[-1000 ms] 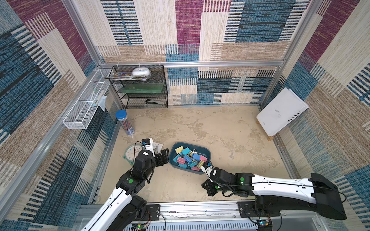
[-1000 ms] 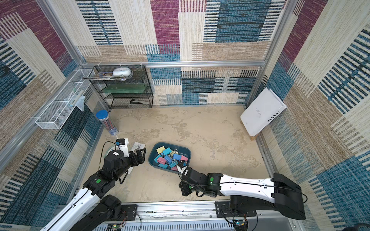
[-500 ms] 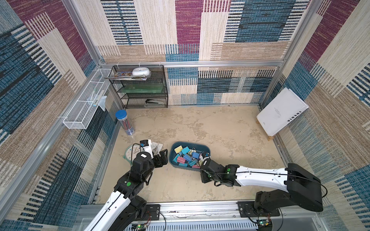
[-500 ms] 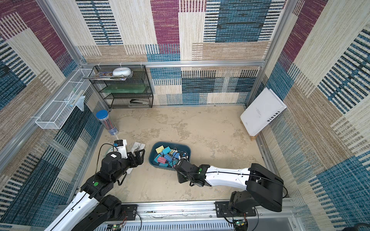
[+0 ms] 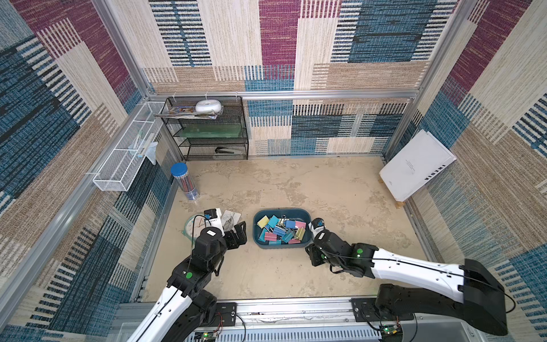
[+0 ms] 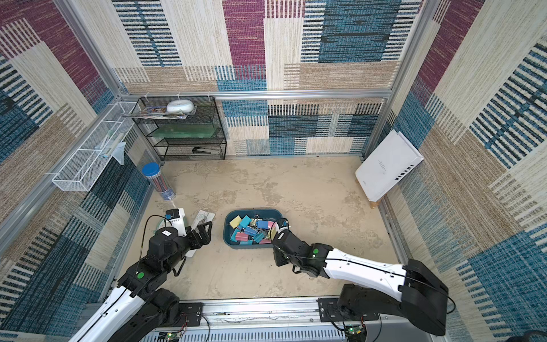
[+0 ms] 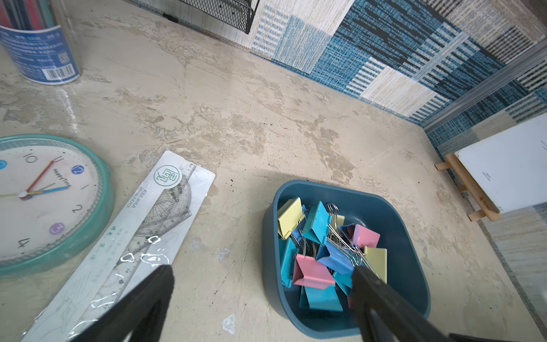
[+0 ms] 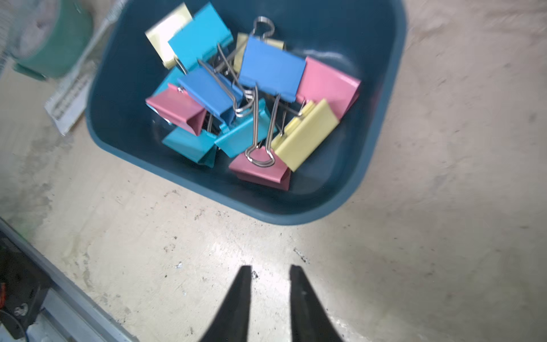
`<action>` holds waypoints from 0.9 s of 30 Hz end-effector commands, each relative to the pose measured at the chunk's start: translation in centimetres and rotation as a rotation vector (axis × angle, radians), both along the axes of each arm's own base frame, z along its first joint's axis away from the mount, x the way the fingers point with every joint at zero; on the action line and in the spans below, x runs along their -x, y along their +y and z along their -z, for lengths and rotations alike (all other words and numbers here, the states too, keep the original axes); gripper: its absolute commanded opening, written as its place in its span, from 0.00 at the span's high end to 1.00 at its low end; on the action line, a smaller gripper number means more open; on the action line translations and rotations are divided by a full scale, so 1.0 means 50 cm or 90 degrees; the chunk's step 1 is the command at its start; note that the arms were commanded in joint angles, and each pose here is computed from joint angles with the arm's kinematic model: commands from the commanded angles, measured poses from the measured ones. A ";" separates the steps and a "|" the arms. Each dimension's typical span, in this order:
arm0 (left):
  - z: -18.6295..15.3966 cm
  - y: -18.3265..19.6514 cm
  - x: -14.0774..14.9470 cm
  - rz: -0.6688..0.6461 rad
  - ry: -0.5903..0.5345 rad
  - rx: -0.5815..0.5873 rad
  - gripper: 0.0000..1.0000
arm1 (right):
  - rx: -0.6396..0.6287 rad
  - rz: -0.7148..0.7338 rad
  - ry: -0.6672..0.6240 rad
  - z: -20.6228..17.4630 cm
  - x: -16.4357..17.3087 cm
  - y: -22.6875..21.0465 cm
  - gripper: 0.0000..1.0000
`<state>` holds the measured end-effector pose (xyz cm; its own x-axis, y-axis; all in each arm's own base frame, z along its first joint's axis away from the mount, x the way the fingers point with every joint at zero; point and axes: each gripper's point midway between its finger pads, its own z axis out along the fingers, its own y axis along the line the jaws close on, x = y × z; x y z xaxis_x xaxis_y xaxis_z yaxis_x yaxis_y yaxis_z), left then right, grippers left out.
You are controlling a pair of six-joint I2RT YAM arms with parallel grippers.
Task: Put the binder clips in the storage box
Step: Adjust the storage box at the center of the board, then reset both arms
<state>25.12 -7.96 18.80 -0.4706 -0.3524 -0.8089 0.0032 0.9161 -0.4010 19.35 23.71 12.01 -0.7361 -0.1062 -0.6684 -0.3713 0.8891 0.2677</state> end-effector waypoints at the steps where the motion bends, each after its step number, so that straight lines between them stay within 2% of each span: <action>1: -0.026 0.061 -0.009 -0.106 -0.025 -0.034 0.01 | 0.049 0.100 -0.131 -0.087 -0.074 -0.098 0.10; 2: -0.040 0.071 -0.017 -0.123 -0.044 -0.047 0.01 | 0.049 0.124 -0.167 -0.121 -0.110 -0.124 0.01; 5: -0.070 0.111 -0.045 -0.192 -0.101 -0.117 0.01 | 0.049 0.202 -0.241 -0.197 -0.223 -0.201 0.00; 8: -0.072 0.164 -0.073 -0.272 -0.122 -0.204 0.01 | 0.085 0.309 -0.283 -0.212 -0.326 -0.290 0.00; 10: -0.060 0.204 -0.089 -0.321 -0.121 -0.239 0.01 | 0.108 0.388 -0.326 -0.213 -0.365 -0.348 0.00; 11: -0.054 0.220 -0.098 -0.335 -0.135 -0.260 0.01 | 0.109 0.427 -0.377 -0.227 -0.377 -0.375 0.00; 14: -0.013 0.264 -0.114 -0.356 -0.142 -0.285 0.01 | 0.117 0.466 -0.512 -0.226 -0.365 -0.435 0.00; 16: 0.020 0.288 -0.132 -0.347 -0.128 -0.266 0.01 | 0.134 0.511 -0.539 -0.201 -0.356 -0.489 0.01; 18: 0.056 0.299 -0.152 -0.333 -0.098 -0.269 0.01 | 0.171 0.537 -0.508 -0.158 -0.367 -0.536 0.00; 19: 0.071 0.299 -0.164 -0.317 -0.090 -0.277 0.01 | 0.180 0.533 -0.491 -0.132 -0.372 -0.549 0.00; 21: 0.098 0.284 -0.192 -0.275 -0.088 -0.281 0.01 | 0.199 0.528 -0.506 -0.132 -0.376 -0.564 0.01; 23: 0.114 0.278 -0.216 -0.258 -0.105 -0.296 0.00 | 0.161 0.489 -0.527 -0.145 -0.376 -0.556 0.01; 24: 0.133 0.264 -0.225 -0.227 -0.095 -0.280 0.00 | 0.139 0.463 -0.531 -0.148 -0.385 -0.551 0.01; 27: 0.168 0.238 -0.262 -0.167 -0.094 -0.275 0.00 | 0.131 0.420 -0.525 -0.146 -0.405 -0.539 0.01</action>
